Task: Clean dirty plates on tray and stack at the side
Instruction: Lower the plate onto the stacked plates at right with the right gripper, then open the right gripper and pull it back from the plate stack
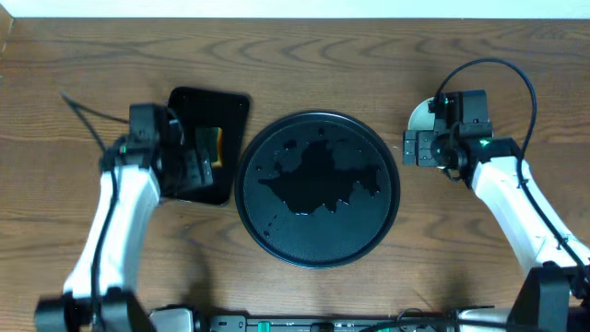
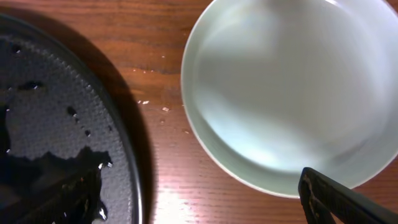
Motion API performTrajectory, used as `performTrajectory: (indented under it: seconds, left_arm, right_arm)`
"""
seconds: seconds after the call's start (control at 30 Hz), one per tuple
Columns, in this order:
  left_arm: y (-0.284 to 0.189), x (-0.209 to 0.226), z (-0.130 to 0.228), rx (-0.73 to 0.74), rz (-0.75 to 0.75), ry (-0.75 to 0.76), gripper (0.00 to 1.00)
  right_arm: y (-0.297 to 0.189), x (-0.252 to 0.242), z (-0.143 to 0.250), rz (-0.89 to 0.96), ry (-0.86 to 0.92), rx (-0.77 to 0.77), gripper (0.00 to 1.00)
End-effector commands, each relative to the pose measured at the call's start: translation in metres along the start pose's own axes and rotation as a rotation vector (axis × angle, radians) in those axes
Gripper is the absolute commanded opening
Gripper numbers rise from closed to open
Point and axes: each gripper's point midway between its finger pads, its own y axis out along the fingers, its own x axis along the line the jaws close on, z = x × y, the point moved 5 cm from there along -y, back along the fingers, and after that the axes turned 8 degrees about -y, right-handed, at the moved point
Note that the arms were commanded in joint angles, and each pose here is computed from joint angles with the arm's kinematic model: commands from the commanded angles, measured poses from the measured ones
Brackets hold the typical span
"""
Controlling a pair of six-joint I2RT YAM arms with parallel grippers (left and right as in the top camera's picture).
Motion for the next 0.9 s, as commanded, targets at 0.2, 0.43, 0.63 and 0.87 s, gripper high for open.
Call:
performTrajectory:
  seconds: [0.2, 0.43, 0.63, 0.87]
  left_arm:
    - [-0.058, 0.01, 0.035, -0.325, 0.075, 0.062, 0.92]
    - [-0.094, 0.011, 0.042, -0.498, 0.121, 0.068, 0.92]
    - [-0.098, 0.011, 0.043, -0.516, 0.125, 0.069, 0.92]
    - [-0.094, 0.011, 0.042, -0.501, 0.121, 0.068, 0.92]
  right_arm:
    - [-0.05, 0.019, 0.023, -0.032, -0.037, -0.269, 0.99]
    - [-0.073, 0.013, 0.034, 0.013, -0.028, -0.371, 0.99]
    - [-0.073, 0.013, 0.037, 0.012, -0.028, -0.36, 0.99]
    - [-0.073, 0.013, 0.037, 0.012, -0.028, -0.36, 0.99]
